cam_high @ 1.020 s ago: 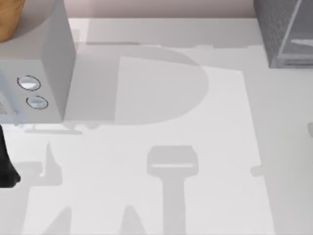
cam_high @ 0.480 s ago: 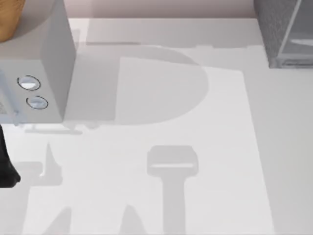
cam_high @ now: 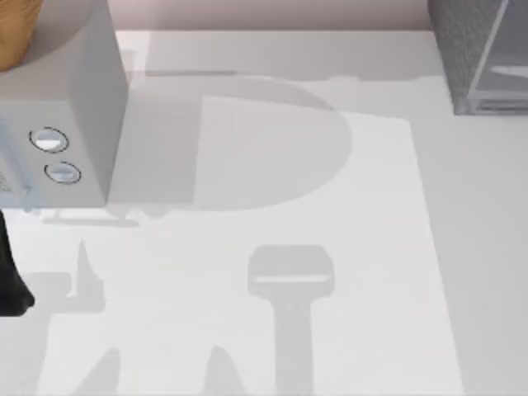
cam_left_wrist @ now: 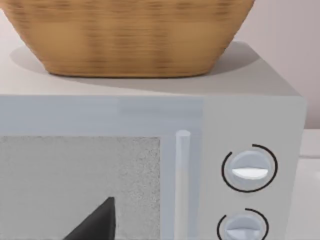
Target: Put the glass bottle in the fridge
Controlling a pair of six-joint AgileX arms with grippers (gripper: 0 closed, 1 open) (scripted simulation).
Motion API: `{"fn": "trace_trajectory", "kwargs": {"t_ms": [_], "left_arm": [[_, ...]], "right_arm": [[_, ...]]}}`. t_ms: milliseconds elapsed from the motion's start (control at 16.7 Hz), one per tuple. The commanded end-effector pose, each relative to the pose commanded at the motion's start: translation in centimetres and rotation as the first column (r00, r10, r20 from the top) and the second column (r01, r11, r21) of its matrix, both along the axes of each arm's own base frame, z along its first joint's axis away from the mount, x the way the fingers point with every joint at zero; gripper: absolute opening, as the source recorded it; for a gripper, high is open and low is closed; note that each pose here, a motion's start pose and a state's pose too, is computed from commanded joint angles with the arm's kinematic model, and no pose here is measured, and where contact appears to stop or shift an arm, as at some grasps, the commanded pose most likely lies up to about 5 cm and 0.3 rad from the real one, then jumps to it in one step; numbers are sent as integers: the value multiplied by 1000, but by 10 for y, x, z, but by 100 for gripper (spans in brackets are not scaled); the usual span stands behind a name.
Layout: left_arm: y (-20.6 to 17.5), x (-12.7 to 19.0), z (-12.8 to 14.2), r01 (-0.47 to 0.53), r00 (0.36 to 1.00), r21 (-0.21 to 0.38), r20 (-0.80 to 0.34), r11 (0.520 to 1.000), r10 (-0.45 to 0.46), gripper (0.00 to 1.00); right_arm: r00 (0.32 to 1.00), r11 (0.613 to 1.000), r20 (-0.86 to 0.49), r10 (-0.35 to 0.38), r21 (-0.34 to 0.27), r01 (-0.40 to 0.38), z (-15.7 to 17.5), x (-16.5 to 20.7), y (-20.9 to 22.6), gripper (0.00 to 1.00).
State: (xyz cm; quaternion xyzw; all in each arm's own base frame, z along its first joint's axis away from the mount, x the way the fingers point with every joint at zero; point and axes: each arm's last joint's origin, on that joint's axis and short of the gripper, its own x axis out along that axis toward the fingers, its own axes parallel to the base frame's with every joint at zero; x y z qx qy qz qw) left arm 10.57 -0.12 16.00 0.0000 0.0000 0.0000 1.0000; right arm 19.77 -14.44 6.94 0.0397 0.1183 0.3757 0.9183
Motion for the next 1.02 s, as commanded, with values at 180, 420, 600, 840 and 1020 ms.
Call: {"fn": "trace_trajectory", "kwargs": {"t_ms": [180, 420, 600, 840, 1020], "left_arm": [[0, 0, 0, 0, 1000, 0, 0, 1000, 0, 100], [0, 0, 0, 0, 1000, 0, 0, 1000, 0, 100], [0, 0, 0, 0, 1000, 0, 0, 1000, 0, 100], [0, 0, 0, 0, 1000, 0, 0, 1000, 0, 100], [0, 0, 0, 0, 1000, 0, 0, 1000, 0, 100]], "right_arm": [[995, 1000, 95, 5, -20, -3, 16, 2, -6, 1], [995, 1000, 97, 5, -20, -3, 17, 2, -6, 1], [1000, 998, -7, 9, 67, -9, -2, -19, 18, 1], [994, 1000, -106, 27, 16, -25, 19, -17, 32, 1], [980, 997, -201, 0, -73, -15, 46, -18, 53, 1]]}}
